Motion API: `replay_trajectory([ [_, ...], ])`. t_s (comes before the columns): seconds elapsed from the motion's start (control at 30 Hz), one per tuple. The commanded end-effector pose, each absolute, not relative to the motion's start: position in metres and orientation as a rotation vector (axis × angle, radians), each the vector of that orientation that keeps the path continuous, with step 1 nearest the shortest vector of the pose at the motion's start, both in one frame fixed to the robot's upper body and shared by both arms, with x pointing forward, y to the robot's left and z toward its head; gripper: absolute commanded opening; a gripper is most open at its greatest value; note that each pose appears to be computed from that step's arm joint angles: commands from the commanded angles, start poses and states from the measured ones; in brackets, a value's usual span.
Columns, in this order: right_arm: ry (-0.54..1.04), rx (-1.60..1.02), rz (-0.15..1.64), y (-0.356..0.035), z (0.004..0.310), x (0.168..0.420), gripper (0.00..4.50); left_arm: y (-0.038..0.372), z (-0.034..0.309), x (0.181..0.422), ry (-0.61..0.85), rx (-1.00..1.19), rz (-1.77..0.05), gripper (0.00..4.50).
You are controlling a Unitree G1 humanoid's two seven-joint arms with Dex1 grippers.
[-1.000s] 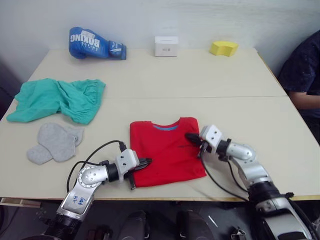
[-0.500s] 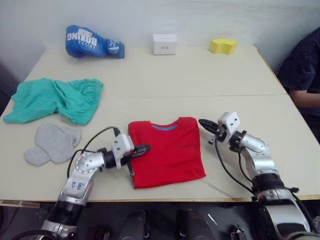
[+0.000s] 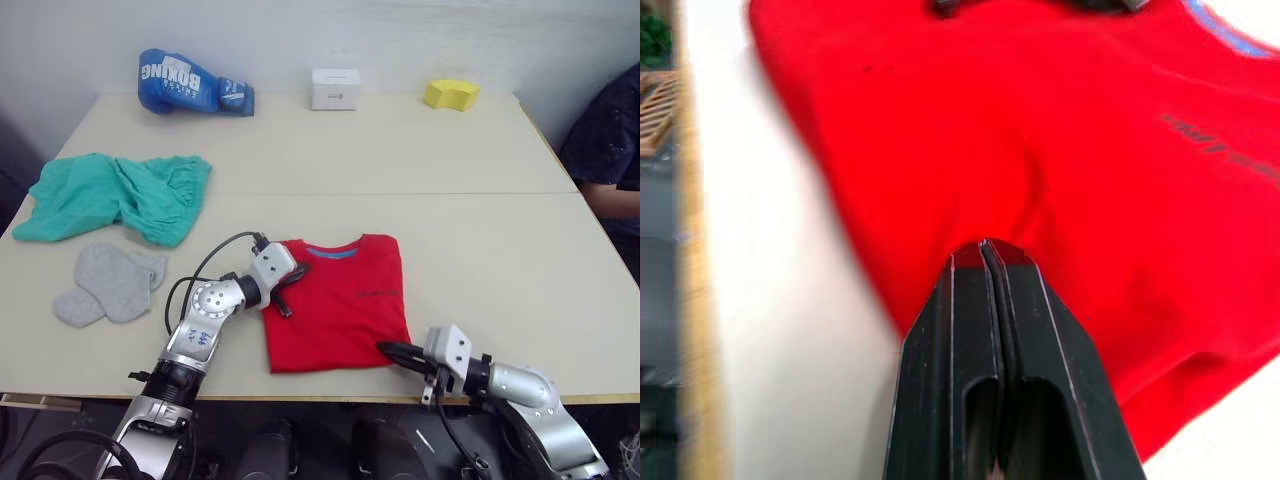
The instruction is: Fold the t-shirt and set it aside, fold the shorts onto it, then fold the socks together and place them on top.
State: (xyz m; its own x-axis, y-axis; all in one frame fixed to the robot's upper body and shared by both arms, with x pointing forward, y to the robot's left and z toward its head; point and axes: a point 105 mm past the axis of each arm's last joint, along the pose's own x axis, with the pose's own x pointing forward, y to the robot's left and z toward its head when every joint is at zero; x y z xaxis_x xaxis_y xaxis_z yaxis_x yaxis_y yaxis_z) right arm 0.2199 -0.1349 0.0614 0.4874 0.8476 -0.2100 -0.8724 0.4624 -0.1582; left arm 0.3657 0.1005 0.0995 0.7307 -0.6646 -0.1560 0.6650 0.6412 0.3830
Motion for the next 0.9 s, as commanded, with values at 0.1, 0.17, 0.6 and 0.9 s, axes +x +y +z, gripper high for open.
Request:
replay_trajectory([
  [0.1, 0.091, -0.19, 1.053, -0.143, 0.076, 0.213, 0.0, 0.123, 0.131, 0.374, -0.12, 0.302, -0.597, 0.03],
  [0.17, 0.068, -0.166, 1.062, -0.143, 0.086, 0.215, 0.0, 0.123, 0.139, 0.365, -0.168, 0.263, -0.644, 0.03],
  [0.6, -0.064, -0.283, 1.158, -0.08, 0.091, 0.268, 0.0, 0.093, 0.1, 0.292, -0.051, 0.35, -0.977, 0.03],
  [0.9, -0.067, -0.377, 0.922, -0.117, 0.069, 0.297, 0.0, 0.111, 0.065, 0.29, 0.123, 0.408, -0.812, 0.03],
])
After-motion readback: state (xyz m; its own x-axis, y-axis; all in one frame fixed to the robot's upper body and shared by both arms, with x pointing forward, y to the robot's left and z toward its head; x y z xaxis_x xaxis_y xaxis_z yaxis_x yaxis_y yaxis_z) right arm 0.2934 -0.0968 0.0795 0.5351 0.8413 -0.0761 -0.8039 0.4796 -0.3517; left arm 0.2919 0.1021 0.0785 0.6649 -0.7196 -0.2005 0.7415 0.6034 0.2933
